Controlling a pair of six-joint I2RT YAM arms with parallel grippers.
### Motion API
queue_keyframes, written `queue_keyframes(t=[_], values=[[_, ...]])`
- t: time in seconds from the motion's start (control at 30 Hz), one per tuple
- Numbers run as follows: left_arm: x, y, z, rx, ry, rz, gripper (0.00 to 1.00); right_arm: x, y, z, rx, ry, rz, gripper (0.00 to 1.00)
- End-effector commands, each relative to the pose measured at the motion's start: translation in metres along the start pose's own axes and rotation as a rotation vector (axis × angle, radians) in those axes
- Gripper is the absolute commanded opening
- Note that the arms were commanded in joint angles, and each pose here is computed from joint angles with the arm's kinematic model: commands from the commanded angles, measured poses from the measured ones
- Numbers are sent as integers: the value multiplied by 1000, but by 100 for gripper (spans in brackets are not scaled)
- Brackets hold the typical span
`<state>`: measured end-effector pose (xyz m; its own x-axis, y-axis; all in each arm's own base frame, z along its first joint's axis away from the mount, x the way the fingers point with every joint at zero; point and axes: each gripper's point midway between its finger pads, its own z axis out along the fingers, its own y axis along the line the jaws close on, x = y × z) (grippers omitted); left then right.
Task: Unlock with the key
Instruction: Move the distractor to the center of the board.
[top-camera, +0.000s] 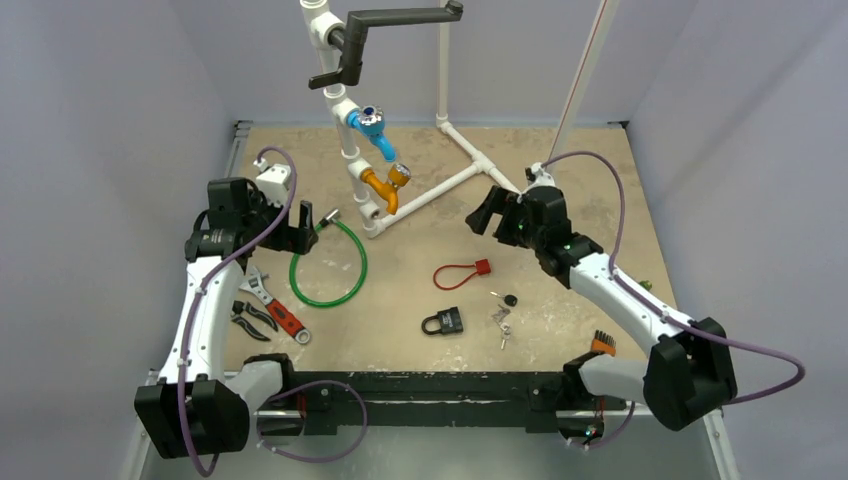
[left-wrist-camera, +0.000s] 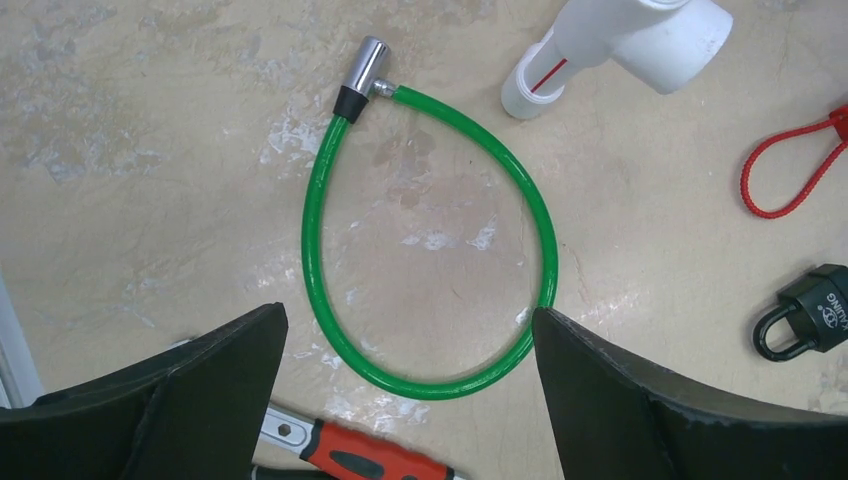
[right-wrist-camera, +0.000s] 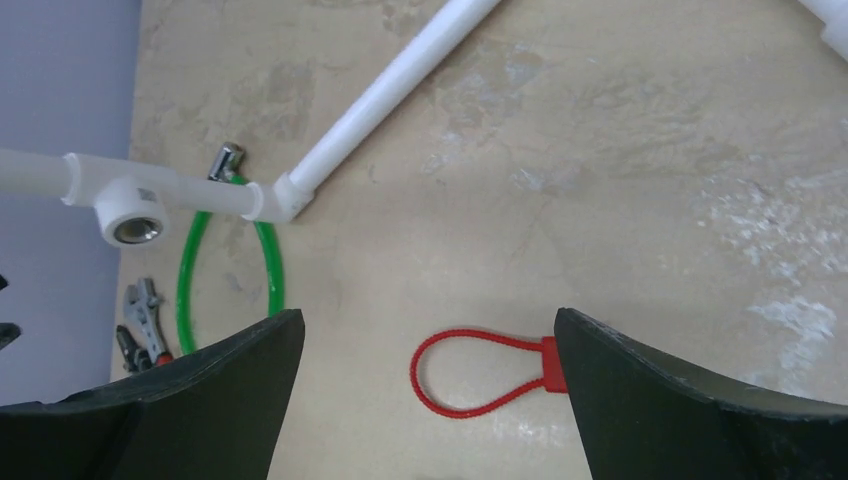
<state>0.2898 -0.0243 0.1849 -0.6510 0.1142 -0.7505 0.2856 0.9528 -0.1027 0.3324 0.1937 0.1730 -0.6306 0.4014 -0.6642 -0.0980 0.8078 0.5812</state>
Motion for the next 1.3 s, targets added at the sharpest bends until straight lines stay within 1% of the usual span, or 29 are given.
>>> queue_keyframes(t=[0.0, 0.03, 0.07, 0.23, 0.33, 0.37, 0.47, 0.53, 0.73, 1.0, 1.13, 1.27], values=[[-2, -7, -7, 31, 0, 8, 96, 15, -8, -6, 120, 16, -91, 99], [0, -11, -9, 53, 12, 14, 99, 15, -19, -7, 210, 9, -141, 99], [2, -15, -11, 79, 24, 25, 100, 20, -22, -8, 246, 21, -176, 99], [19, -45, -18, 243, 82, 75, 100, 38, -19, -27, 323, 17, -304, 99], [36, -55, -16, 255, 155, 133, 100, 60, -13, -38, 320, 43, -356, 99], [44, -61, -16, 257, 187, 174, 100, 68, -13, -40, 324, 59, -366, 98], [60, -73, -15, 255, 234, 298, 100, 90, -19, -47, 337, 97, -382, 97], [65, -75, -17, 263, 251, 333, 100, 100, -26, -52, 341, 115, -379, 97], [71, -85, -24, 315, 278, 376, 100, 121, -46, -59, 364, 174, -377, 92], [91, -101, -26, 380, 311, 448, 100, 135, -42, -51, 357, 202, -376, 87], [97, -105, -25, 395, 321, 478, 100, 154, -37, -48, 352, 231, -403, 84], [97, -107, -26, 410, 313, 498, 100, 175, -28, -44, 329, 261, -431, 80]])
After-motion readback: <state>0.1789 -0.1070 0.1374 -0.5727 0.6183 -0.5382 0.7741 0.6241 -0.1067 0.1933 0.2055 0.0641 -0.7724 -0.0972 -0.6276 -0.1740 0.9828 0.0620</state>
